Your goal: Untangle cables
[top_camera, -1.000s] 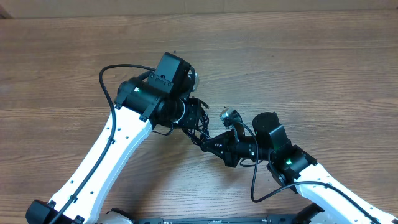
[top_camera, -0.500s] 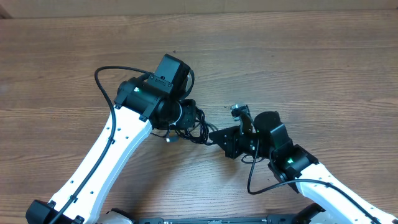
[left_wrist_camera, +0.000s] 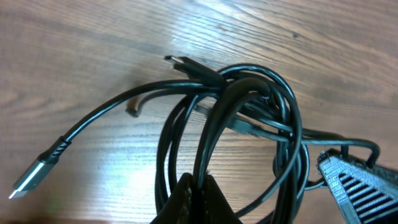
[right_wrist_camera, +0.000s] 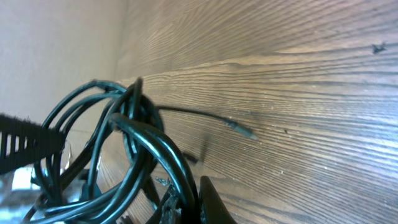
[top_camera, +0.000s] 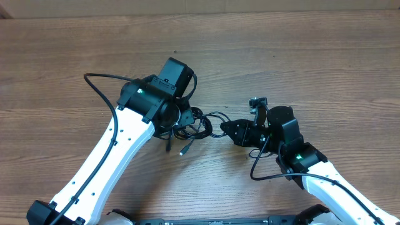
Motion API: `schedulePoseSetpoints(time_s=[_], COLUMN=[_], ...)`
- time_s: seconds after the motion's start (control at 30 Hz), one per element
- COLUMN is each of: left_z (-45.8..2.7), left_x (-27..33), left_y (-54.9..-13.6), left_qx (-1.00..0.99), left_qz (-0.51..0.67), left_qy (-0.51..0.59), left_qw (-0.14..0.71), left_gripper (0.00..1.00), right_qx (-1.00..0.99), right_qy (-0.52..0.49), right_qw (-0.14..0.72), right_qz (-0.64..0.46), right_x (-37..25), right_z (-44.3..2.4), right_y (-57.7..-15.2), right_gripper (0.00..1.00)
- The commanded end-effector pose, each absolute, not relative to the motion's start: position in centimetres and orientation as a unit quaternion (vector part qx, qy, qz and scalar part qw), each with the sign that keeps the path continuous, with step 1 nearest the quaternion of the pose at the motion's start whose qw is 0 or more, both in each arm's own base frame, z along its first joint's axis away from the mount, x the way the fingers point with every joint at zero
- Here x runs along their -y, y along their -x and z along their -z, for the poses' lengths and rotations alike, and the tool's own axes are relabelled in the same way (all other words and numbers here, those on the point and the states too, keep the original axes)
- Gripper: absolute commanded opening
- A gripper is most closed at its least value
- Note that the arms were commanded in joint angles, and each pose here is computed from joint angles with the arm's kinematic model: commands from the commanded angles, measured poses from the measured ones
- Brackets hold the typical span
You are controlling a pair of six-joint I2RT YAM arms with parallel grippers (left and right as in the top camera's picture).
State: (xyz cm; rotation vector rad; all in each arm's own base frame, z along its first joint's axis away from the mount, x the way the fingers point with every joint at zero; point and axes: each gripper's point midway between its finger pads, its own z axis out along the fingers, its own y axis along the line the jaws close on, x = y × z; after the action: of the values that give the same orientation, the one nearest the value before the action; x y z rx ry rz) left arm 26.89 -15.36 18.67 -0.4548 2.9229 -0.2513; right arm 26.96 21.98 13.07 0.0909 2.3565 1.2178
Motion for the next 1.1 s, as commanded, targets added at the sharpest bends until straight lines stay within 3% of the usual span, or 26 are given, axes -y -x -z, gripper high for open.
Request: schedulePoseSetpoints(time_s=[0.0,0.2,0.53,0.77,1.07], left_z=[-19.3,-19.3,-19.3,-19.2,-19.3], left_x=[13.9,13.9,14.1,14.2,11.6], left_y=[-27.7,-27.7,-27.5,-27.3,-27.5], left_qx=[-0.961,-0.948,-0.938,-0.898,-0.861], left_qz=[0.059,0.063,0.071,0.084,0.035], left_qy=[0.245,0.292,0.323,0.425,0.493], left_qw=[0.110,0.106,0.098,0.084,0.123], left_gripper=[0.04,0.04,0.04,0.04,0.04], right_qx=[-0.866,-0.861,-0.853,-0.816,-0.796], right_qy=[-0.131,-0.244,-0.296,-0.396,-0.386], right_qw=[0.238,0.185,0.154,0.110,0.077], right_qz=[-0.420,-0.406,-0.401,-0.407,-0.460], right_x=[-19.8,-17.8,-17.3,-17.0,-18.8], right_z=[-12.3,-10.6,-9.9,-9.6,-11.4], right_y=[-28.6,-28.5,-28.1,-28.0,-28.0], right_gripper=[0.04,0.04,0.04,0.04,0.04])
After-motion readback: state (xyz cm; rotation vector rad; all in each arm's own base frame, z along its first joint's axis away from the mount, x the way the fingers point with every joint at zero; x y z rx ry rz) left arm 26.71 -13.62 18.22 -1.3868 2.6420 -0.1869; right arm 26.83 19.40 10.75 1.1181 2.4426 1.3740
